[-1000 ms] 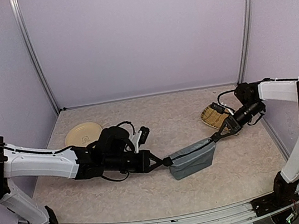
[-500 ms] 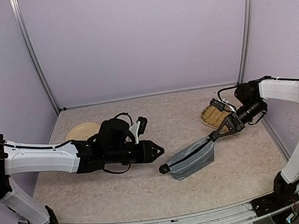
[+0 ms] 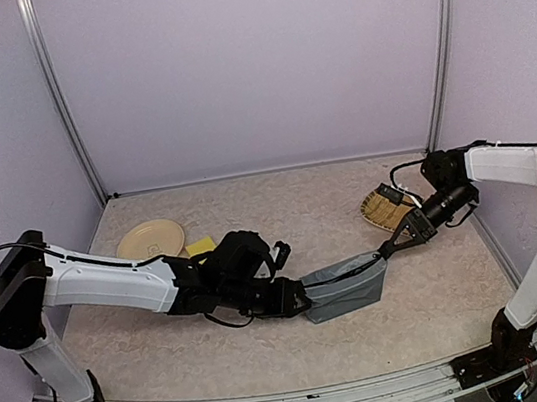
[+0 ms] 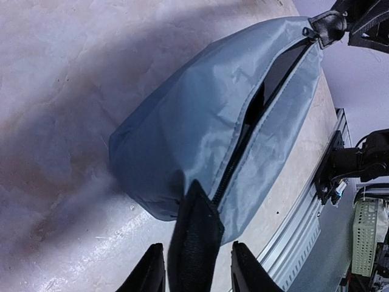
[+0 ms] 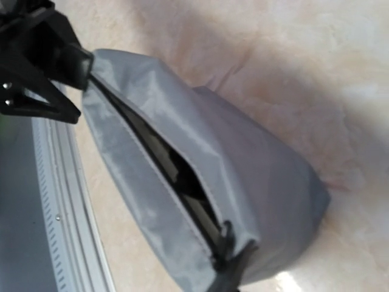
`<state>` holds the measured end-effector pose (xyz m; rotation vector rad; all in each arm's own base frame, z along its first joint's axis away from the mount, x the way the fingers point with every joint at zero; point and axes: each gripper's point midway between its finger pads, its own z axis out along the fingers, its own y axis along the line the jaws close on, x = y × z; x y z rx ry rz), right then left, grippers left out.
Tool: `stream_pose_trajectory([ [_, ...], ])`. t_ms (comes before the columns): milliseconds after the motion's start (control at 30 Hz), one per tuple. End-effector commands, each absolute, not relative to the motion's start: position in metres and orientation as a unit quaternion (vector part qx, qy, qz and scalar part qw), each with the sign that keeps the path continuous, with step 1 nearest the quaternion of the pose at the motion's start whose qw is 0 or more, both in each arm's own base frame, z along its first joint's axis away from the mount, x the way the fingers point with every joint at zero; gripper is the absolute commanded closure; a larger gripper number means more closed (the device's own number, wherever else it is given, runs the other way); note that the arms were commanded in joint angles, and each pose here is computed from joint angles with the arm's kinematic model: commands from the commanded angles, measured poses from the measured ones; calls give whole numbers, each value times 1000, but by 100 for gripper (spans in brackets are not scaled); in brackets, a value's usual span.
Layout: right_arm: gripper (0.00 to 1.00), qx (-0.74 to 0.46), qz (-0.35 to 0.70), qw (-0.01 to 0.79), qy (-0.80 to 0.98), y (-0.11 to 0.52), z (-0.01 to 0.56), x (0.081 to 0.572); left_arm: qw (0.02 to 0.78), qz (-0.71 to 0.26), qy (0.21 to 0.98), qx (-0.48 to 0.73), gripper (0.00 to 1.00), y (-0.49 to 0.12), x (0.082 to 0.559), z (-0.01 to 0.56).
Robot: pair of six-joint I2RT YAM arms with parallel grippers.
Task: Sort the hair-cutting tools
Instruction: Pick up the sponge from the center of the board.
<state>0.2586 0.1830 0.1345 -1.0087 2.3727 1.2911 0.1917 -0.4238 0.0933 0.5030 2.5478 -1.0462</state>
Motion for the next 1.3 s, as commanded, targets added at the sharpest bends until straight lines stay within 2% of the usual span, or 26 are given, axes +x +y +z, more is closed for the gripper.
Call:
stream_pose_trajectory([
  [0,77,-346,414,119,833,178,119,262,176,-384,890,173,70,-433,197,108],
  [67,80,-344,409,118,837,177,117,263,180,-381,891,167,71,-431,200,110],
  [233,80,-346,407,118,837,177,119,262,190,-392,886,159,62,-429,204,125],
  [533,80,-358,406,114,833,183,120,257,204,-395,888,121,64,-425,224,132],
  [667,76,-363,405,116,831,184,124,255,237,-346,902,104,62,-403,246,136],
  [833,54,-379,385,125,832,179,134,255,303,-181,935,30,57,-331,299,139],
  [900,37,-389,365,139,834,176,139,259,314,-131,940,-19,51,-295,319,134],
  [933,7,-392,357,144,836,175,142,260,308,-124,942,-39,51,-281,327,128],
  [967,1,-394,350,150,836,173,144,262,303,-121,944,-59,50,-268,333,120],
  [1133,0,-401,307,180,844,165,154,272,297,-136,934,-143,56,-224,360,98],
  [1267,0,-404,233,236,853,151,166,291,287,-151,930,-173,60,-215,370,77],
])
